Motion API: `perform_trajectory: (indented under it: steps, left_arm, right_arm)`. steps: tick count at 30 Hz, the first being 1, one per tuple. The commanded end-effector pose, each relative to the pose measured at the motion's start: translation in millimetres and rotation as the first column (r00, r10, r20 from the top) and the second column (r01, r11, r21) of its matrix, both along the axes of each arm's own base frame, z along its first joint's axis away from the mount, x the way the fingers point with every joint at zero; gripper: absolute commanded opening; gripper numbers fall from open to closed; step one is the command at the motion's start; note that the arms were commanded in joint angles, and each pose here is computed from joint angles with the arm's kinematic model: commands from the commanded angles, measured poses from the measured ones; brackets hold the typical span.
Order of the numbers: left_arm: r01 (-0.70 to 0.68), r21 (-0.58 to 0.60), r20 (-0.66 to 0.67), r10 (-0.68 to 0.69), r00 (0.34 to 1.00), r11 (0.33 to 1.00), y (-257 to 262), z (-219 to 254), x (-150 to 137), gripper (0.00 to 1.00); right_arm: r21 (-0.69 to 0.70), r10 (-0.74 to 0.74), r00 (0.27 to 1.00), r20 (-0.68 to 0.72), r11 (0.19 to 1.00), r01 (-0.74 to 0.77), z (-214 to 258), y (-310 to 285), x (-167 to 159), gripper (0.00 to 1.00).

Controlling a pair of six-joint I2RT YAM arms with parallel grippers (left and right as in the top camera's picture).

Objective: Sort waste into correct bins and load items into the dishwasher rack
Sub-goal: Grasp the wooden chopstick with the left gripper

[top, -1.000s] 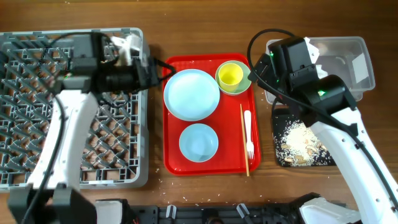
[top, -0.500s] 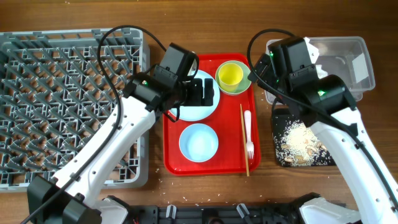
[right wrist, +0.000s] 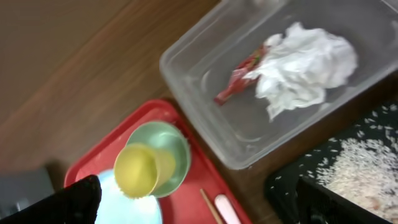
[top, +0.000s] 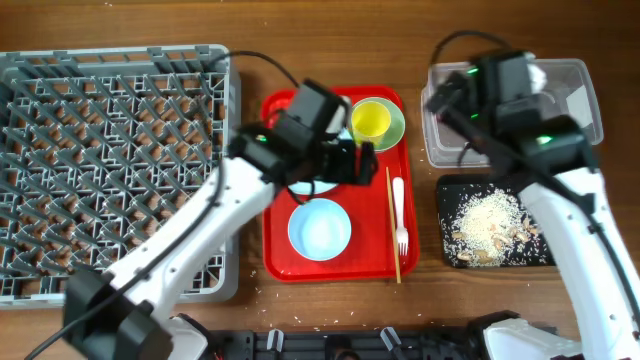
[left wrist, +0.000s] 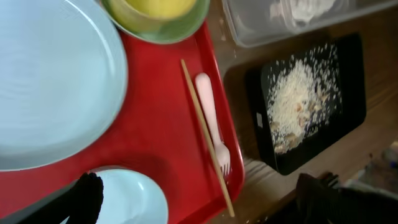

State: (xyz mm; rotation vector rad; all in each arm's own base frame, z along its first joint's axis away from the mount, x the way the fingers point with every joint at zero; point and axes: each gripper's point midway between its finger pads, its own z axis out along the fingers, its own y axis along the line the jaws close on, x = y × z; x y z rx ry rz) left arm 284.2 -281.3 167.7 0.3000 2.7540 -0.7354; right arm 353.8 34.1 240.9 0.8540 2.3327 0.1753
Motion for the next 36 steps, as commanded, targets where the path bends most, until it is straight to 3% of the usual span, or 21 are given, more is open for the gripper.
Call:
perform_trajectory:
  steps: [1,4,8,12,14,17,26,36]
  left_arm:
    - [0.073,0.036,-0.029,-0.072,0.997,0.997,-33.7,-26.2,-14.5,1.0]
    - [0.078,0.065,-0.044,-0.075,0.996,0.995,-54.7,-49.2,-21.8,1.0]
    - [-0.021,0.157,0.002,0.021,1.0,0.987,-67.0,-78.1,-18.9,0.89]
    - [-0.121,0.257,0.191,0.073,0.979,0.959,-76.1,-95.3,-6.0,0.81]
    - [-0.145,0.275,0.281,0.065,0.958,0.951,-85.6,-96.3,-5.0,0.71]
    - [-0.153,0.326,0.343,0.034,0.939,0.933,-91.4,-106.9,-12.2,0.64]
    - [-0.23,0.354,0.298,0.124,0.947,0.906,-80.9,-127.7,-20.4,0.47]
    - [-0.26,0.366,0.239,0.18,0.954,0.893,-78.7,-150.3,-27.8,0.4]
  right_arm:
    - [0.037,-0.099,0.995,-0.013,0.994,0.1,3.9,-35.1,-6.4,1.0]
    - [-0.029,-0.193,0.98,-0.055,0.981,0.192,-1.6,-65.9,-18.7,1.0]
    - [-0.032,-0.201,0.977,-0.067,0.979,0.199,-3.3,-68.5,-21.3,1.0]
    - [-0.032,-0.201,0.977,-0.067,0.979,0.199,-3.4,-68.5,-21.3,1.0]
    - [-0.032,-0.201,0.977,-0.067,0.979,0.199,-3.3,-68.5,-21.3,1.0]
    - [-0.032,-0.201,0.977,-0.067,0.979,0.199,-3.3,-68.5,-21.3,1.0]
    - [-0.032,-0.202,0.977,-0.067,0.979,0.2,-3.3,-68.5,-21.3,1.0]
    - [-0.032,-0.201,0.977,-0.067,0.979,0.199,-3.4,-68.5,-21.3,1.0]
